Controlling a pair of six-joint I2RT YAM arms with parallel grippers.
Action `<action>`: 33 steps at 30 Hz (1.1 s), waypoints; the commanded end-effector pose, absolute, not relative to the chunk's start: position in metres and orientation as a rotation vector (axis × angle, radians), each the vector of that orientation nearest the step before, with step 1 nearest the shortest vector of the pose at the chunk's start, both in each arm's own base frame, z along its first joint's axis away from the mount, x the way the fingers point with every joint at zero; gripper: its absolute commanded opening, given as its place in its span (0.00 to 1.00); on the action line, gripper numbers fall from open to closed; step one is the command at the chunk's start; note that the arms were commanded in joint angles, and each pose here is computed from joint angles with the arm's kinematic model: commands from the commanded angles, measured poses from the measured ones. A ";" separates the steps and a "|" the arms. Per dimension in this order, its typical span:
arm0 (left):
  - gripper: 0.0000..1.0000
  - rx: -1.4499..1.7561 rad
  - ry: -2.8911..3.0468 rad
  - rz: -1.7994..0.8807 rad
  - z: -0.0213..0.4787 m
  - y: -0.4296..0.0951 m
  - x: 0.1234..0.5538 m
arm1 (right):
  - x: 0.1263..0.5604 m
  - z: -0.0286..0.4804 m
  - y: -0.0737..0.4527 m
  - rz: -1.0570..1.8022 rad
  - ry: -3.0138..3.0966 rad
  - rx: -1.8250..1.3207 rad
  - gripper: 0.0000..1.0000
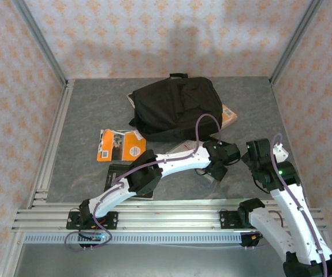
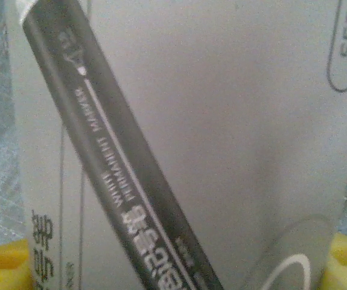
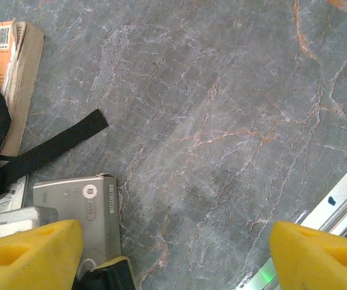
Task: Pack the student bag
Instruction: Pick up the pencil case from the bottom-right of the table.
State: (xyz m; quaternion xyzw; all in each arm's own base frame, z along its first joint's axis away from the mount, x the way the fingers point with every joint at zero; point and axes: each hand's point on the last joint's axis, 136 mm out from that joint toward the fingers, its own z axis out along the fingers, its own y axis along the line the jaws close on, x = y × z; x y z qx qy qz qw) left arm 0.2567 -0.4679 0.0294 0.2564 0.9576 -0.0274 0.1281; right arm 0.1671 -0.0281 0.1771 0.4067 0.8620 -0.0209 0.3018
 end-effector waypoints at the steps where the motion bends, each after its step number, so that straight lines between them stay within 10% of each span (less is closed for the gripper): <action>1: 0.74 0.771 2.758 -0.069 0.044 -0.465 0.258 | 0.171 0.197 -0.032 -0.060 2.239 1.043 0.80; 16: 0.81 0.798 2.581 -0.002 0.152 -0.375 0.264 | 0.190 0.235 -0.013 0.093 2.226 0.930 0.81; 33: 0.78 1.153 2.272 -0.128 0.216 -0.291 0.226 | 0.241 0.261 0.178 1.400 2.301 0.248 0.83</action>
